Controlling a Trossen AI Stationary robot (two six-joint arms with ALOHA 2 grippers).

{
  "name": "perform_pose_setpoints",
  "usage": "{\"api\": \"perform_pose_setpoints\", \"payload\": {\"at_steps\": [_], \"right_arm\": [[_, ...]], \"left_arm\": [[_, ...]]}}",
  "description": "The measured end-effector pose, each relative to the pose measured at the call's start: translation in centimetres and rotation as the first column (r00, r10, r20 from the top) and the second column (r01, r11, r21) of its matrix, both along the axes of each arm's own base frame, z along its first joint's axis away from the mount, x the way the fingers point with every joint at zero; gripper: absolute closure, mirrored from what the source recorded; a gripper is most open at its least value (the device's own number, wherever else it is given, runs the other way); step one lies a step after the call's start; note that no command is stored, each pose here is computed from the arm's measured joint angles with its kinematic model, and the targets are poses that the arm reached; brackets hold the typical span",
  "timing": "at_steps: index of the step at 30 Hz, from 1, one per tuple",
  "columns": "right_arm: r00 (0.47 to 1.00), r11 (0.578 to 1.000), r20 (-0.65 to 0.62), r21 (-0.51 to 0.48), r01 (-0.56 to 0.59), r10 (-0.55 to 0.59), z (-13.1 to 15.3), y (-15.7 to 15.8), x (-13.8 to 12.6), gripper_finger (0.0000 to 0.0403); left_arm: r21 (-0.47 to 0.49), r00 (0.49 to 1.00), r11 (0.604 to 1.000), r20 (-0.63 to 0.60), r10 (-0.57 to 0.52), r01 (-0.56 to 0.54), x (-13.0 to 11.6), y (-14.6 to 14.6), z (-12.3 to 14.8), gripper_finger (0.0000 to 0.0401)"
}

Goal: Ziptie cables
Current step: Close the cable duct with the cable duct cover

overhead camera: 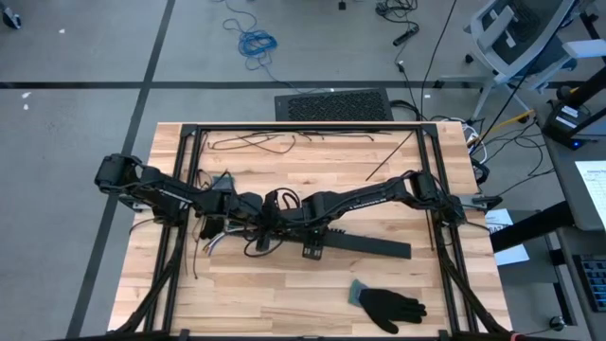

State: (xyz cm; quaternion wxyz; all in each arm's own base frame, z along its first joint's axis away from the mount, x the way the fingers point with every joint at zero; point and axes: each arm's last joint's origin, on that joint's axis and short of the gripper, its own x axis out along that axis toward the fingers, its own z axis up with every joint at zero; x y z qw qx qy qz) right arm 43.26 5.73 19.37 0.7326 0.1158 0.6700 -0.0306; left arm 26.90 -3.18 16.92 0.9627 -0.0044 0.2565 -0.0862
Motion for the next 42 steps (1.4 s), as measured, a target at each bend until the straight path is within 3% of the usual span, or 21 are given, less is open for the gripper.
{"api": "perform_pose_setpoints", "payload": {"at_steps": [8,15,29,42], "right_arm": [[0.997,0.997,-0.056,-0.055,-0.062,0.059,1.8,-0.2,-0.5,0.0186],[0.990,0.988,-0.028,-0.063,-0.138,0.136,1.8,-0.3,-0.3,0.0186],[0.995,0.995,-0.044,-0.051,-0.087,0.084,-0.3,-1.3,-0.3,0.0186],[0.996,0.996,0.009,-0.008,-0.091,0.091,-0.3,-1.4,0.3,0.0186]], "left_arm": [[-0.001,1.000,1.000,0.001,-0.001,0.001,0.0,-0.1,0.0,0.0401],[-0.002,1.000,1.000,0.001,-0.001,0.001,0.0,-0.1,0.0,0.0401],[0.002,1.000,1.000,-0.003,0.012,-0.012,0.0,0.0,0.0,0.0401],[0.003,1.000,1.000,-0.002,0.009,-0.009,0.0,0.0,0.0,0.0401]]}}
